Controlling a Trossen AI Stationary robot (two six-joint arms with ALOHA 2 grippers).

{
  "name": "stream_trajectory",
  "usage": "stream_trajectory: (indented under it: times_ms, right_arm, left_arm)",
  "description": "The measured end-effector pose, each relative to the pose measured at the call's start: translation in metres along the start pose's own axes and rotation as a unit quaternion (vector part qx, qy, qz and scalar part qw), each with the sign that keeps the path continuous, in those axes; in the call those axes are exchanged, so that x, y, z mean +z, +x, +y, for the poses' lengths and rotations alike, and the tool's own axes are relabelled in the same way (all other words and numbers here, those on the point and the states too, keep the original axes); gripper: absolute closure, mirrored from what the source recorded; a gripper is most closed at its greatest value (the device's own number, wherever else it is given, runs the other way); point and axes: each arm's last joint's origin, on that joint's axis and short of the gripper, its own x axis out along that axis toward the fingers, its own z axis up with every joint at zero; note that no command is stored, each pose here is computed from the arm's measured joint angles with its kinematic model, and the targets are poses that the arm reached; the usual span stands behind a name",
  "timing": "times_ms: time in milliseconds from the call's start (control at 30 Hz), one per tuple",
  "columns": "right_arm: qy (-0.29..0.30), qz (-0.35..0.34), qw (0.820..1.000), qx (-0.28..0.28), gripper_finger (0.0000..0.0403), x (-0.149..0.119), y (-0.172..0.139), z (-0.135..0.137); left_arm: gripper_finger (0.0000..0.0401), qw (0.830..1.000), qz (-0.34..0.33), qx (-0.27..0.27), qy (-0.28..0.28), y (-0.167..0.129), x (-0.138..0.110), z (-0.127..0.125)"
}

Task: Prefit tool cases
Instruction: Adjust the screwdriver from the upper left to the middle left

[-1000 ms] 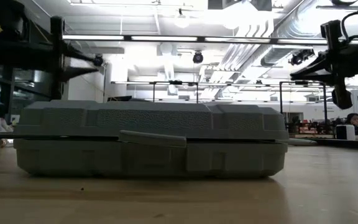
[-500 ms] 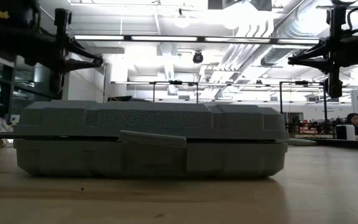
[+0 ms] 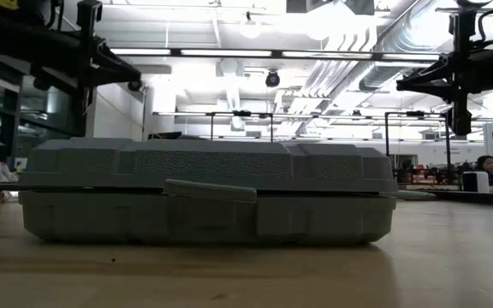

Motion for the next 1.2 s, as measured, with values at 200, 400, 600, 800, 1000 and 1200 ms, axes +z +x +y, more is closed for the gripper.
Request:
stream_trajectory:
  times_ms: [200, 400, 600, 800, 1000, 1200]
  right_arm:
    - [0.001, 0.000, 1.000, 0.000, 0.0403, 0.000, 0.000, 0.000]
    - [0.001, 0.001, 1.000, -0.001, 0.0403, 0.000, 0.000, 0.000]
    - [0.003, 0.005, 1.000, -0.009, 0.0403, -0.001, 0.000, -0.002]
    - [0.006, 0.013, 1.000, -0.022, 0.0403, -0.003, 0.000, -0.004]
    - [0.010, 0.028, 0.998, -0.049, 0.0403, -0.006, -0.001, -0.010]
    - [0.005, 0.048, 0.995, -0.087, 0.0403, -0.010, -0.002, -0.017]
  left_arm:
    - [0.0377, 1.000, 0.008, 0.009, 0.000, 0.000, -0.002, 0.002]
    - [0.0378, 0.998, 0.041, 0.047, -0.028, -0.001, -0.008, 0.009]
    - [0.0378, 0.989, 0.086, 0.095, -0.071, -0.001, -0.017, 0.017]
    - [0.0392, 0.966, 0.146, 0.199, -0.071, -0.007, -0.018, 0.015]
    - [0.0400, 0.945, 0.211, 0.245, -0.058, -0.006, -0.016, 0.007]
    - [0.0401, 0.914, 0.291, 0.276, -0.053, 0.002, -0.031, 0.012]
